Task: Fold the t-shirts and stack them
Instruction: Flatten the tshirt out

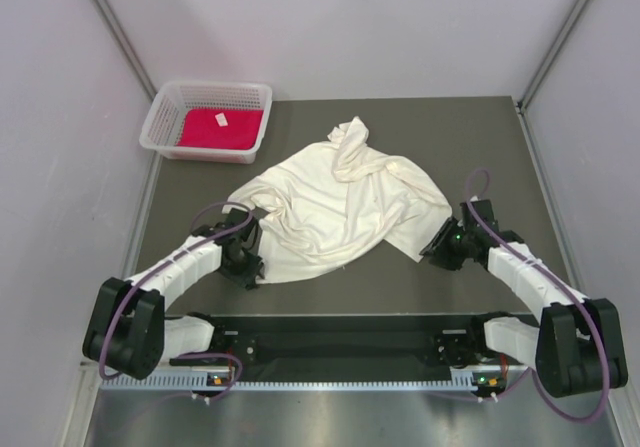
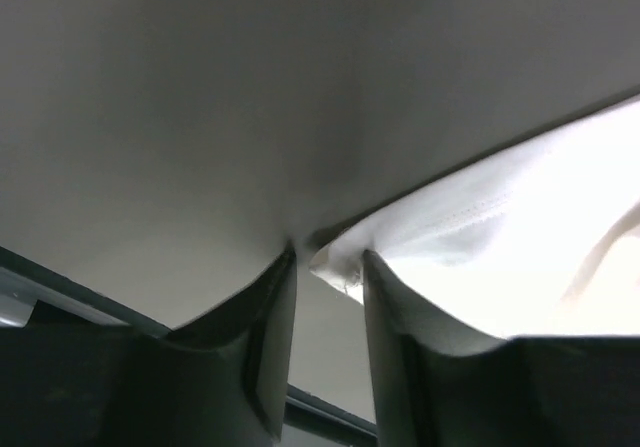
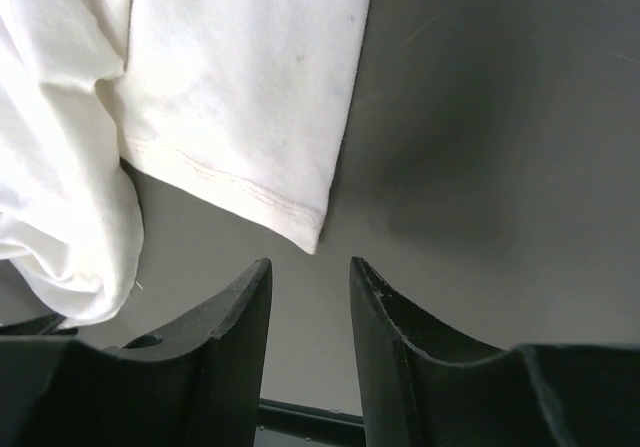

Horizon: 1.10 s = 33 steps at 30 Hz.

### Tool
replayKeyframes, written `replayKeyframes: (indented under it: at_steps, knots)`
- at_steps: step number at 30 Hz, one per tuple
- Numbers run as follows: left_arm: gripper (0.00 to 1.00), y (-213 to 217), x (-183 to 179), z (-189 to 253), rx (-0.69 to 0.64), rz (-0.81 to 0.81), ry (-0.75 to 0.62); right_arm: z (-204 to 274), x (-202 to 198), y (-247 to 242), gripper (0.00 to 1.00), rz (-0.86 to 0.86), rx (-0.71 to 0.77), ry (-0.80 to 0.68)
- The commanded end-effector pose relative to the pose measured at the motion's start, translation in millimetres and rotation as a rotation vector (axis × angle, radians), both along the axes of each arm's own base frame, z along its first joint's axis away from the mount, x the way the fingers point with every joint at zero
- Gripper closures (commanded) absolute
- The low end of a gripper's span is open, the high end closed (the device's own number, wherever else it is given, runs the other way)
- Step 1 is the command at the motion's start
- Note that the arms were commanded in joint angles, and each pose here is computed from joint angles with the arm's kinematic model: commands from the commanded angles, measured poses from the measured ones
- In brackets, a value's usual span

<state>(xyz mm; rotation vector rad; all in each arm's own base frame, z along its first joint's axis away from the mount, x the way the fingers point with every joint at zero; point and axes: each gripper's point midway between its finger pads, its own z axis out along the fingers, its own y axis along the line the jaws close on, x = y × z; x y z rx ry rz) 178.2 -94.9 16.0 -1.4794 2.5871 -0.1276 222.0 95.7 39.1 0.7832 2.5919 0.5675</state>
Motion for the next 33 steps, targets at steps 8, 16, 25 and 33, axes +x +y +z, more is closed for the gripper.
replayKeyframes:
  at_steps: [8,16,25,33]
  knots:
    - [0.96,-1.3,-4.3,-15.4,-0.04,-0.017,-0.003,-17.6,3.2,7.8,0.67,-0.058,0.084,0.036]
    - [1.0,-1.8,17.2,7.7,-0.031,-0.065,-0.103,-30.6,6.0,3.1,0.68,-0.073,0.057,0.034]
    - [1.0,-4.0,31.1,34.9,-0.034,-0.117,-0.185,-42.6,7.3,2.1,0.8,-0.068,0.043,0.05]
    - [1.0,-11.9,77.8,101.8,0.011,-0.348,-0.414,16.8,49.9,-19.4,1.0,-0.118,-0.068,-0.172]
